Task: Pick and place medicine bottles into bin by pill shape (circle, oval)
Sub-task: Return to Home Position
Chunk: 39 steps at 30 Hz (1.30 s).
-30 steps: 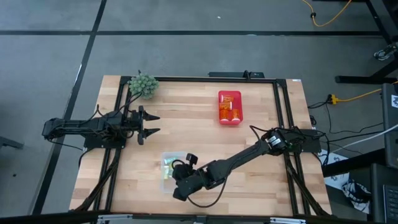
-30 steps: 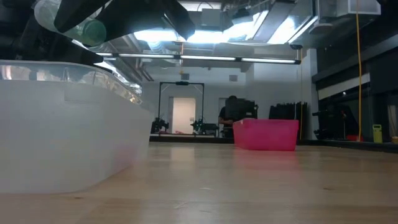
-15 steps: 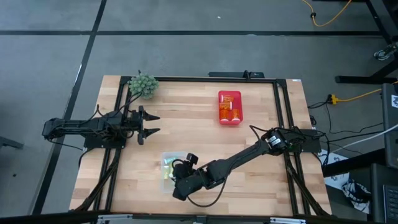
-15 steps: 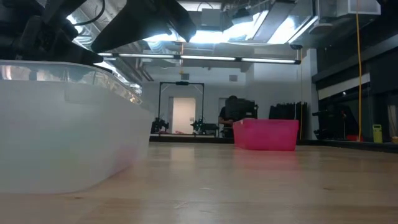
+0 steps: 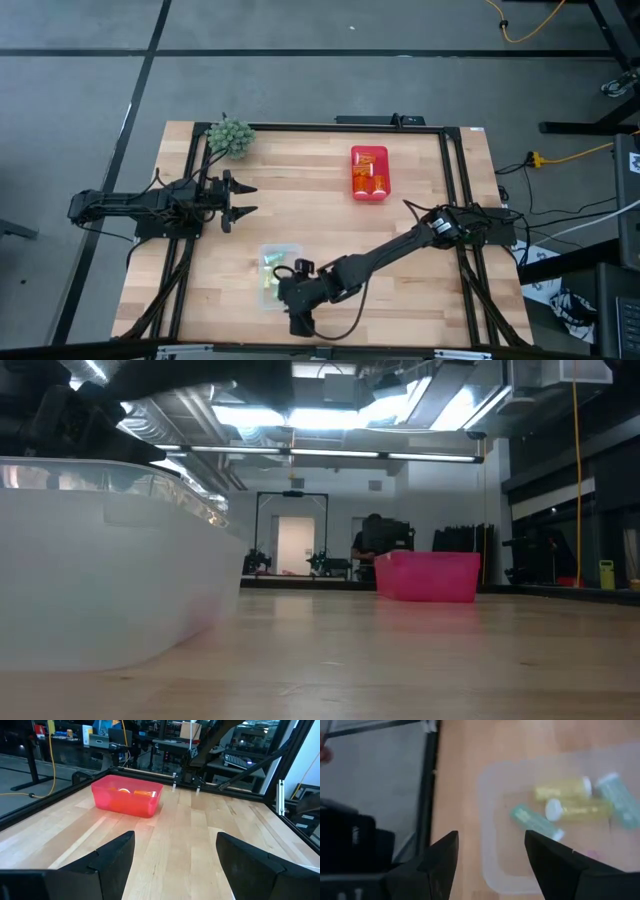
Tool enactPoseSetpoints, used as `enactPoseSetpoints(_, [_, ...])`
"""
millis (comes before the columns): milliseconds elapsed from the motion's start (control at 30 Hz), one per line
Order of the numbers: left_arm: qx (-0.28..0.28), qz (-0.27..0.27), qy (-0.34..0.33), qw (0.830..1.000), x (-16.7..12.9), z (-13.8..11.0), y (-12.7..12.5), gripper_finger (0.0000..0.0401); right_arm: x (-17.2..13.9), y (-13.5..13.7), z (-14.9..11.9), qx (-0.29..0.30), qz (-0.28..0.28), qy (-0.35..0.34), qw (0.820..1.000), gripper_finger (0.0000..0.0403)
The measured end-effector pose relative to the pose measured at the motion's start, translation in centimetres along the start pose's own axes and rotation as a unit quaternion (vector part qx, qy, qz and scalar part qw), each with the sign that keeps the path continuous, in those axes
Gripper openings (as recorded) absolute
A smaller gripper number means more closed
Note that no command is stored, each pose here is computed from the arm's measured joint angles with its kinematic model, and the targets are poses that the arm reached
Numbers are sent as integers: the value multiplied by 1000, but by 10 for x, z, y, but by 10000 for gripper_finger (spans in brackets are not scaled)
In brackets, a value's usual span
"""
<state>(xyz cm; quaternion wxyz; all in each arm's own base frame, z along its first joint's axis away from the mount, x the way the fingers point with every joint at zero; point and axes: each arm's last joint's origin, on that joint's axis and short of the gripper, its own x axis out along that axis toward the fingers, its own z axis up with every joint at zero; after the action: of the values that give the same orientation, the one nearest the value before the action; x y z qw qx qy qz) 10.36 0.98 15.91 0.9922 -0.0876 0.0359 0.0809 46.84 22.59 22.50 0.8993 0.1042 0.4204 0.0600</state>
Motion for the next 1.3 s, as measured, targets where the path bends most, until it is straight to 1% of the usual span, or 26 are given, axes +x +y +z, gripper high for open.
enactPoseSetpoints(100, [0, 0, 0, 1000, 0, 0, 0, 273, -10, 5, 8, -62, 28, 1, 998, 232])
enactPoseSetpoints(133, [0, 0, 0, 1000, 0, 0, 0, 273, -13, 7, 11, -74, 33, -5, 997, 232])
enactPoseSetpoints(233, [0, 0, 0, 1000, 0, 0, 0, 273, -22, 11, 18, -97, 35, -9, 995, 233])
enactPoseSetpoints(300, [0, 0, 0, 1000, 0, 0, 0, 273, -31, 11, 21, -97, 29, 4, 995, 233])
enactPoseSetpoints(367, [0, 0, 0, 1000, 0, 0, 0, 273, -40, 8, 24, -80, 12, 21, 996, 233])
enactPoseSetpoints(433, [0, 0, 0, 1000, 0, 0, 0, 273, -50, 0, 27, -57, -27, 44, 997, 233])
enactPoseSetpoints(533, [0, 0, 0, 1000, 0, 0, 0, 273, -67, -10, 26, -41, -79, 54, 995, 233])
enactPoseSetpoints(667, [0, 0, 0, 1000, 0, 0, 0, 273, -96, -12, 27, -24, -122, 50, 991, 233])
enactPoseSetpoints(733, [1, 0, 0, 1000, 0, 0, 0, 273, -109, -11, 27, -37, -136, 43, 989, 233])
enactPoseSetpoints(800, [1, 0, 0, 1000, 0, 0, 0, 273, -121, -7, 28, -62, -143, 33, 987, 233])
enactPoseSetpoints(900, [1, 0, 0, 1000, 0, 0, 0, 273, -142, 0, 29, -97, -139, 14, 985, 233])
enactPoseSetpoints(1000, [1, 0, 0, 1000, 0, 0, 0, 273, -157, 5, 30, -109, -134, 2, 985, 233])
enactPoseSetpoints(1133, [1, 0, 0, 1000, 0, 0, 0, 273, -159, 4, 29, -142, -146, 8, 979, 233])
enactPoseSetpoints(1300, [0, 0, 0, 1000, 0, 0, 0, 273, -147, -2, 17, -150, -164, 52, 974, 233])
